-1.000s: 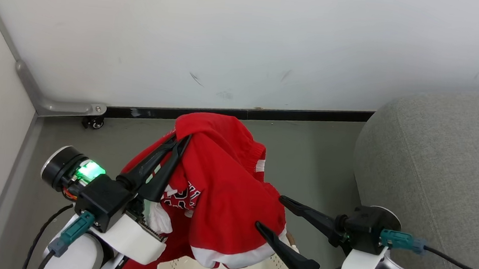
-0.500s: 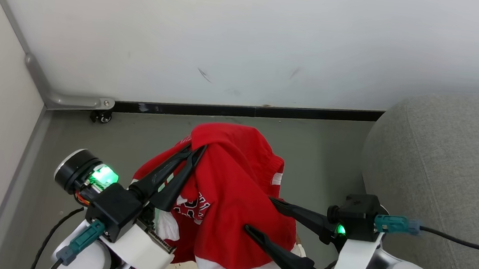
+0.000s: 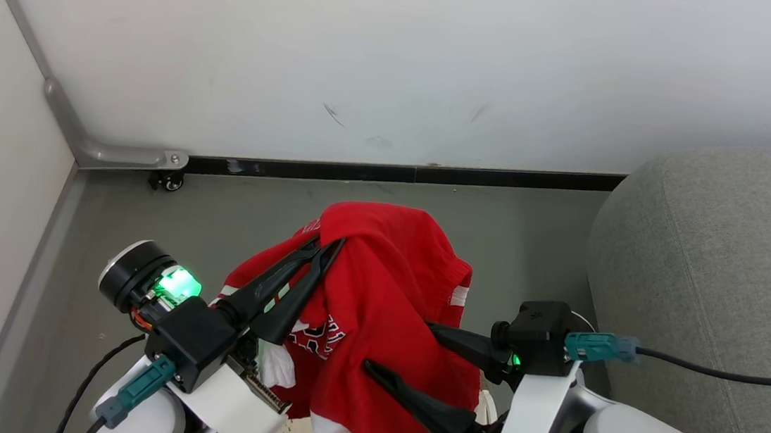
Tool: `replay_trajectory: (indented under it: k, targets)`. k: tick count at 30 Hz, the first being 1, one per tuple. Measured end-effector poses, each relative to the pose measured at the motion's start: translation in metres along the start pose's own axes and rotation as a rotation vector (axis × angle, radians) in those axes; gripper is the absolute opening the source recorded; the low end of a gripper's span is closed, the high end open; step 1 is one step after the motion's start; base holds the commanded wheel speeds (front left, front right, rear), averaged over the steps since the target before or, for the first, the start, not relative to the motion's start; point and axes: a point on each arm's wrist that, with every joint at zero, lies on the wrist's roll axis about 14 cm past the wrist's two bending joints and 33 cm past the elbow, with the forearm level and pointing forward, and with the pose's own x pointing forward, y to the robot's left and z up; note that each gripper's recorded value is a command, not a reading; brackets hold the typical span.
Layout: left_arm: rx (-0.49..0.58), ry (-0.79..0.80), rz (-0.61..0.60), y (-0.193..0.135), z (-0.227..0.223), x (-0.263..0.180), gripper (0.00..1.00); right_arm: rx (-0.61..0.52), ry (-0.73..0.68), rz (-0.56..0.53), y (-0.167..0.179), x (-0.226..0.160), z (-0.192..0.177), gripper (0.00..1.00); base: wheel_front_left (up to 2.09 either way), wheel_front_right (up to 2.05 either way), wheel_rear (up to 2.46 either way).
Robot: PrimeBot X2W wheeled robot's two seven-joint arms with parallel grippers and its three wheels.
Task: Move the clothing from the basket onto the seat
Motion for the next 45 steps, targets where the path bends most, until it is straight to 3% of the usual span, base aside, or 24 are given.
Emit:
replay_trajectory:
  k: [2, 5, 6, 7, 18, 28, 30, 32, 34, 45]
  targets:
    - [-0.003, 0.002, -0.003, -0.001, -0.001, 0.0, 0.0, -0.004, 0.0, 0.008, 0.001, 0.003, 0.0, 0.52, 0.0, 0.0, 0.0]
    - [-0.015, 0.004, -0.006, -0.002, -0.002, 0.0, 0.0, -0.01, 0.007, 0.021, 0.004, 0.008, -0.003, 0.28, 0.0, 0.0, 0.0]
    - [-0.02, 0.005, -0.005, -0.002, -0.002, 0.0, 0.0, -0.009, 0.013, 0.023, 0.005, 0.009, -0.005, 0.09, 0.0, 0.0, 0.0]
    - [-0.021, 0.006, -0.004, -0.001, -0.003, 0.0, 0.0, -0.012, 0.014, 0.024, 0.004, 0.01, -0.005, 0.0, 0.0, 0.0, 0.0]
    - [-0.046, 0.045, 0.027, 0.011, -0.016, -0.003, 0.0, -0.013, -0.024, -0.022, -0.013, 0.008, -0.003, 0.0, 0.0, 0.0, 0.0]
    - [-0.087, 0.106, 0.009, 0.005, -0.035, -0.003, 0.02, 0.002, -0.125, -0.151, -0.054, -0.014, 0.013, 0.0, 0.0, 0.0, 0.0]
    - [-0.093, 0.108, -0.004, 0.0, -0.036, -0.002, 0.43, 0.004, -0.141, -0.171, -0.06, -0.018, 0.016, 0.0, 0.0, 0.0, 0.0]
    - [-0.111, 0.112, -0.013, -0.004, -0.037, -0.001, 0.57, 0.003, -0.158, -0.187, -0.065, -0.022, 0.019, 0.0, 0.0, 0.0, 0.0]
    - [-0.122, 0.114, -0.022, -0.007, -0.038, 0.0, 0.99, 0.005, -0.174, -0.209, -0.071, -0.027, 0.022, 0.0, 0.0, 0.0, 0.0]
    - [-0.17, 0.137, -0.098, -0.032, -0.044, 0.0, 1.0, -0.007, -0.221, -0.298, -0.094, -0.051, 0.029, 0.0, 0.0, 0.0, 0.0]
